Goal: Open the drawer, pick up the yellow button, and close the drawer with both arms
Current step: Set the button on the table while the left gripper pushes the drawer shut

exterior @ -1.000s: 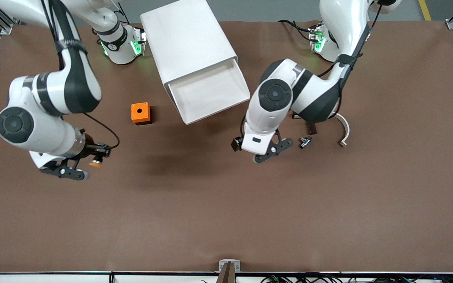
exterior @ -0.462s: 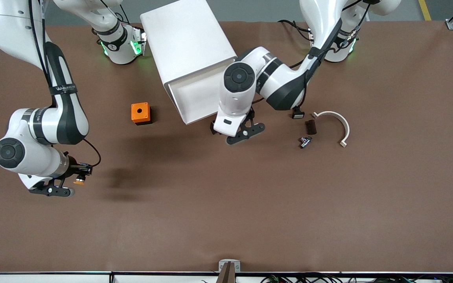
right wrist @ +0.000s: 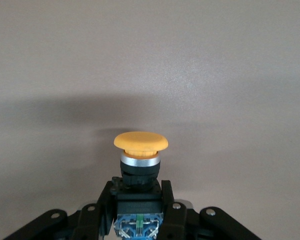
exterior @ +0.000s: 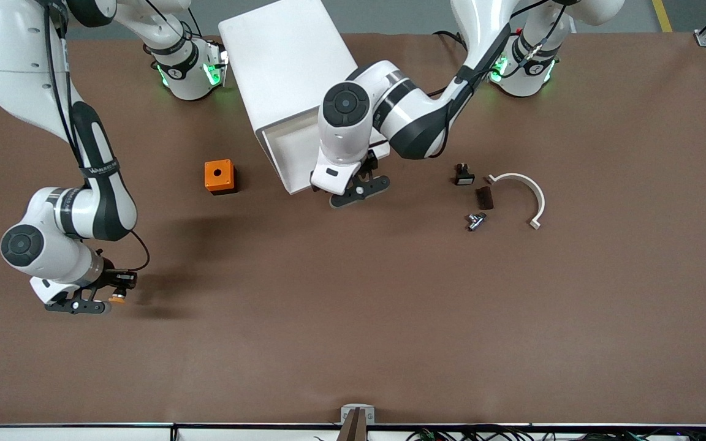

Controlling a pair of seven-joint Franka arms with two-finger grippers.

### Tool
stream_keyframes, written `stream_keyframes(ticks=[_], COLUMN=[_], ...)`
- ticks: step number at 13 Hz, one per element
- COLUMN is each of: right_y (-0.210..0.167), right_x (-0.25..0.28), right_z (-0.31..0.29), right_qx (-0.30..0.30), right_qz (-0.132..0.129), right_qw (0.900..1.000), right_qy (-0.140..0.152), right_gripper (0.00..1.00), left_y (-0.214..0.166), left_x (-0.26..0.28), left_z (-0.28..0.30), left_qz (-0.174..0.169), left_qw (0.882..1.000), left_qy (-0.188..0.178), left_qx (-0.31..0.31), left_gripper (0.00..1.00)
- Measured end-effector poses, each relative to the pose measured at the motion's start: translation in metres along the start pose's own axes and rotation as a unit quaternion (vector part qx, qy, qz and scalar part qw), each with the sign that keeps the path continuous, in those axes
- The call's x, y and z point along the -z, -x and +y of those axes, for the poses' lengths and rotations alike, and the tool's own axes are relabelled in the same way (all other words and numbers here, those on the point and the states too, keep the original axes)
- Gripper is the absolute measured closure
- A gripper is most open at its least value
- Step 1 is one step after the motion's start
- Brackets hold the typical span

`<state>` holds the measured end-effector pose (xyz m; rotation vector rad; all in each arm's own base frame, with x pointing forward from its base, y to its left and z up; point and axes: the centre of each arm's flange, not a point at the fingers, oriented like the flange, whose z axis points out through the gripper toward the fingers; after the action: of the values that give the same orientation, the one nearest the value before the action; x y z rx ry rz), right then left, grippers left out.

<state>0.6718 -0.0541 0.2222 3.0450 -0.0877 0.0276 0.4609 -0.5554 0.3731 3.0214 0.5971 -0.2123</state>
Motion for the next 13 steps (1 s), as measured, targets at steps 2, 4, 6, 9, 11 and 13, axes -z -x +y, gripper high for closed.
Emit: stream_keyframes(ticks=[2,4,6,9,11,13], right_y=[-0.001,-0.001,-0.002,-0.004,-0.007,-0.007], right_x=[-0.014,-0.021,-0.022,-0.019,-0.015,-0.003], right_z=[-0.002,-0.003,-0.004,-0.005,-0.005,-0.004], right_qx=[0.002,0.005,0.014,0.018,0.020,0.019], right_qz=[0.008,0.013,0.016,0.019,0.023,0.016], right_qw=[1.000,1.000,1.000,1.000,0.999,1.000], right_qy=[0.001,0.003,0.010,0.011,0.011,0.011], right_gripper=[0.59,0.59,0.44,0.13,0.00,0.00], left_y=[0.015,0.028,0.038,0.053,0.058,0.061], left_x=[-0.003,-0.008,-0.013,-0.025,-0.036,-0.043], left_z=[0.005,0.007,0.009,0.011,0.013,0.014], left_qz=[-0.018,-0.039,-0.061,-0.100,-0.129,-0.156], left_qw=[1.000,0.999,0.998,0.994,0.989,0.984], left_qy=[0.004,0.005,0.005,0.005,0.003,0.004], left_qx=[0.006,0.015,0.027,0.052,0.073,0.088], left_gripper=[0.00,0.00,0.00,0.00,0.00,0.00])
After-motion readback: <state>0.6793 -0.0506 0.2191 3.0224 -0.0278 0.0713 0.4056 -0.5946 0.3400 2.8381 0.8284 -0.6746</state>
